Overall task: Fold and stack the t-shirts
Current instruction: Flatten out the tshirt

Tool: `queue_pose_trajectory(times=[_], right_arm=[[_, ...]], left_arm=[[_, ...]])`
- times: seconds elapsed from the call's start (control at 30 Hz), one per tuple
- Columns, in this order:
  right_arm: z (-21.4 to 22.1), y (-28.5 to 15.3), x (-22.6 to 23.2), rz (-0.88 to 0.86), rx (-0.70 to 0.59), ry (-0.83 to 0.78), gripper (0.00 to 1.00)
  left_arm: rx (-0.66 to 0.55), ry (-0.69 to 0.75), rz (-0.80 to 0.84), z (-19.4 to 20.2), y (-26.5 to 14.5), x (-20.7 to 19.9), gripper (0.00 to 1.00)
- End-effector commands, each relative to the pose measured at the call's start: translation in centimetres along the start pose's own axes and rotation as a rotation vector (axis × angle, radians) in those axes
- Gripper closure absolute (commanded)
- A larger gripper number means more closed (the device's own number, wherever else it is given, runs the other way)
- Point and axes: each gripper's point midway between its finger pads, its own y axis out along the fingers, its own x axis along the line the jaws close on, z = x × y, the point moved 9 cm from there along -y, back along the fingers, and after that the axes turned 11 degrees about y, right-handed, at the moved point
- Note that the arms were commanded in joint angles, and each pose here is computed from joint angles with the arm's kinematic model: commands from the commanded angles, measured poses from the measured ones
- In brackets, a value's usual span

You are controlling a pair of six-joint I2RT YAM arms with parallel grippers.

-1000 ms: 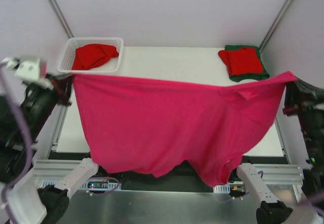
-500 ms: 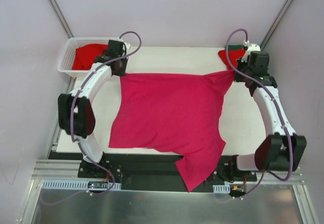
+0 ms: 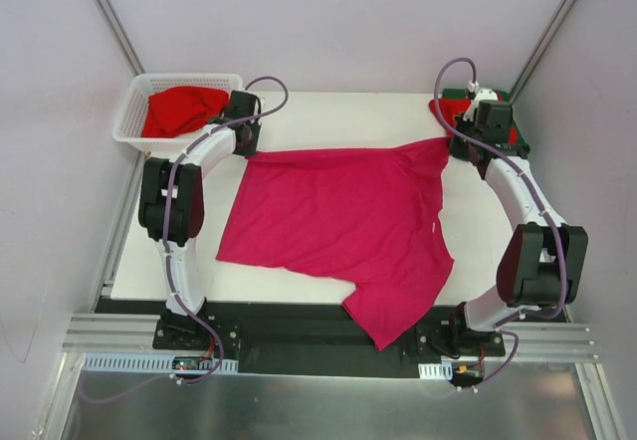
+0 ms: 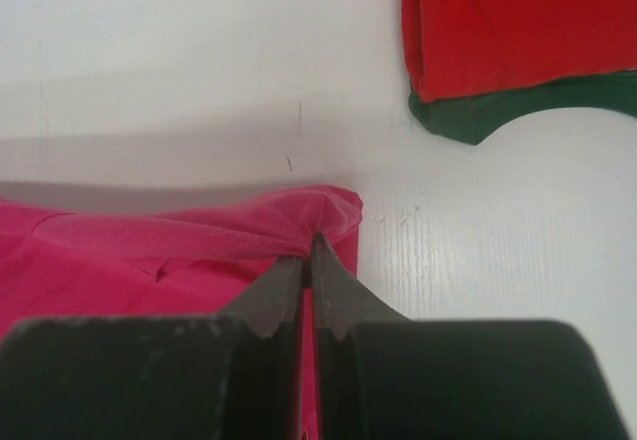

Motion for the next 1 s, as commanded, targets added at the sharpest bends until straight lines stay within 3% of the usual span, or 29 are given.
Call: queue_pose_trajectory(times=[0.0, 0.47, 0.5, 0.57, 0.6, 0.63, 0.67, 0.7, 0.83, 0.97], right_arm=[[-2.5, 1.3, 0.5, -0.004, -0.078, -0.001, 0.99], [-1.9, 4.6, 0.5, -0.006, -0.018, 0.004, 0.99], [-1.9, 4.6, 0.5, -0.006, -0.015, 0.004, 0.85], [-1.8, 4.6, 0.5, -0.005, -0.012, 0.007, 0.56], [-1.7, 4.6, 0.5, -0.003, -0.013, 0.007, 0.5], [-1.5, 4.6, 1.2, -0.014, -0.007, -0.003, 0.45], [-1.5, 4.6, 1.2, -0.012, -0.008, -0.005, 0.35], [-1.6, 4.5, 1.2, -0.004, -0.013, -0.006, 0.31], [-1.8, 3.9, 1.4, 0.0, -0.029, -0.001, 0.27], [-2.4, 2.5, 1.8, 0.001, -0.055, -0.006, 0.25]], left_arm=[[-0.111, -0.046, -0.068, -3.0, -1.2, 1.6, 1.0], [-0.21, -0.044, -0.101, -8.8, 2.9, 2.0, 1.0], [-0.218, -0.044, -0.113, -9.2, 3.0, 2.1, 0.96], [-0.204, -0.038, -0.123, -9.0, 4.0, 1.6, 0.75], [-0.21, -0.038, -0.15, -9.2, 4.2, 1.8, 0.64], [-0.212, -0.036, -0.161, -9.3, 4.4, 1.8, 0.29], [-0.207, -0.03, -0.168, -9.2, 4.8, 1.6, 0.15], [-0.206, -0.032, -0.187, -9.2, 4.9, 1.6, 0.04], [-0.215, -0.048, -0.236, -9.3, 4.3, 2.0, 0.01], [-0.278, -0.088, -0.21, -9.8, 0.8, 2.2, 0.01]])
